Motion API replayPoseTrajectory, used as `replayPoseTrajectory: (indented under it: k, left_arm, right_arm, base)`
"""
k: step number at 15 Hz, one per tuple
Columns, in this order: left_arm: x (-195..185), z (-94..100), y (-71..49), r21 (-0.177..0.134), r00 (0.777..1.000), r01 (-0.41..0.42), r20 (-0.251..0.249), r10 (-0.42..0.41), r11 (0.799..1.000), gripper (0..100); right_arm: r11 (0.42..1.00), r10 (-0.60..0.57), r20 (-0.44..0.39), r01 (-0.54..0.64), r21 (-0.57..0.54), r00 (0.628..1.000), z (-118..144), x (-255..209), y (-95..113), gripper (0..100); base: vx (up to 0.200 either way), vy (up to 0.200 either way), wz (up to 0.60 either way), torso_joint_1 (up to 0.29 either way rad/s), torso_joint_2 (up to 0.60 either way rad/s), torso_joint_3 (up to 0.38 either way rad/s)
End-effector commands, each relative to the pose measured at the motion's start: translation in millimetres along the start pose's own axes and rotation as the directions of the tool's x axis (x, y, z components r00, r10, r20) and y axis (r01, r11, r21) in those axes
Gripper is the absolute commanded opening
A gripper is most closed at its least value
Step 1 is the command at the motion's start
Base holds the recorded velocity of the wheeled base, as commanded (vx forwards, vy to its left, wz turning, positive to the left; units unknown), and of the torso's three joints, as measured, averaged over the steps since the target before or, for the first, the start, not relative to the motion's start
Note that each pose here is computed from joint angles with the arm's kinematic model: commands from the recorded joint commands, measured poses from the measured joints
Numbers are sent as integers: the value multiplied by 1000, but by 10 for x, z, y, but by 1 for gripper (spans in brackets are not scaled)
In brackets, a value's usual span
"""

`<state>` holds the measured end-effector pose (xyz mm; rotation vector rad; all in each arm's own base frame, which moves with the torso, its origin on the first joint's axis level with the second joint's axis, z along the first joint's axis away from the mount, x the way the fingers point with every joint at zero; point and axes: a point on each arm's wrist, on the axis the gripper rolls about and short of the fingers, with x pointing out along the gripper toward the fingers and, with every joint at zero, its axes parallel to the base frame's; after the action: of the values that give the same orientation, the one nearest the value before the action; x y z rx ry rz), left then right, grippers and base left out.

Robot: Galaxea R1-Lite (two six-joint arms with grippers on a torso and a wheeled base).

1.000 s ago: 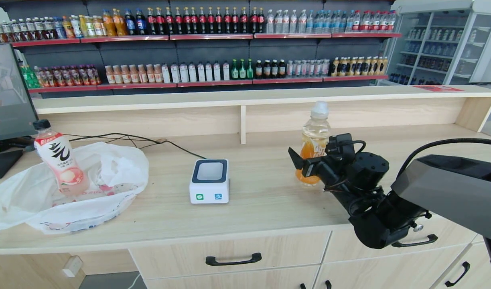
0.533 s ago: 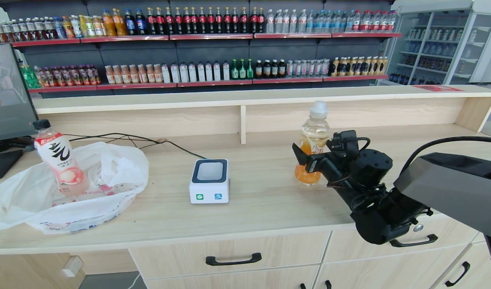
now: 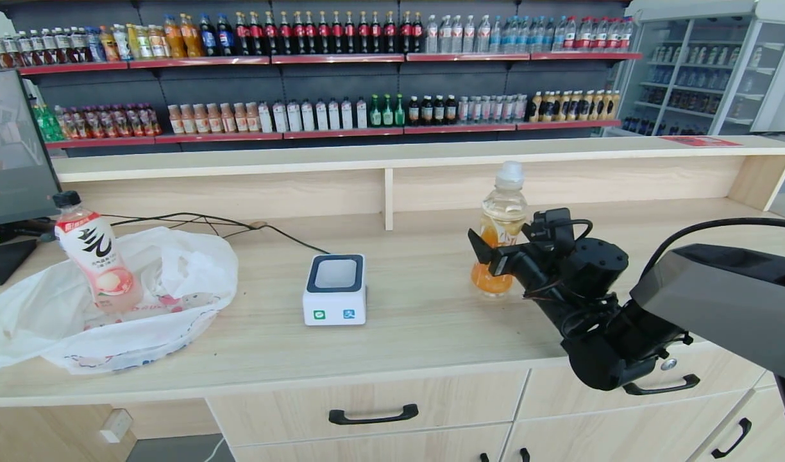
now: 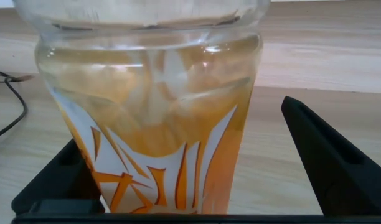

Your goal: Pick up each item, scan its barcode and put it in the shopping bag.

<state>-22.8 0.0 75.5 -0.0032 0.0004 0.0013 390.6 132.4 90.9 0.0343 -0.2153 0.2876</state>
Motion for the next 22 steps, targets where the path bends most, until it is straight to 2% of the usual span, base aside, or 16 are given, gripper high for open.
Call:
replayPoseTrajectory:
  k: [1, 6, 11, 14, 18, 22]
  left_arm:
    - [0, 0, 0, 0, 1000, 0, 0, 0, 1000, 100]
    - [0, 0, 0, -1, 1000, 0, 0, 0, 1000, 100]
    - [0, 0, 0, -1, 1000, 0, 0, 0, 1000, 100]
    - [0, 0, 0, -1, 1000, 0, 0, 0, 1000, 100]
    - [0, 1, 0, -3, 1000, 0, 2, 0, 1000, 100]
    - [0, 1, 0, -4, 1000, 0, 2, 0, 1000, 100]
  right_arm:
    - [1000, 1, 5, -1, 0, 1000, 19, -2, 3, 0]
    - [1000, 0, 25, 0, 1, 1000, 106, -6, 3, 0]
    - [1000, 5, 63, -5, 3, 998, 325, -61, 18, 0]
    - [1000, 24, 109, -26, 10, 994, 553, -119, 97, 0]
    - [995, 94, 169, -99, 23, 981, 882, -278, 367, 0]
    - [970, 232, 192, -241, 24, 954, 1141, -624, 837, 0]
  base:
    - [0, 0, 0, 0, 0, 0]
    - [0, 0, 0, 0, 0, 0]
    - [0, 0, 0, 0, 0, 0]
    - [0, 0, 0, 0, 0, 0]
    - [0, 0, 0, 0, 0, 0]
    - [0, 0, 0, 0, 0, 0]
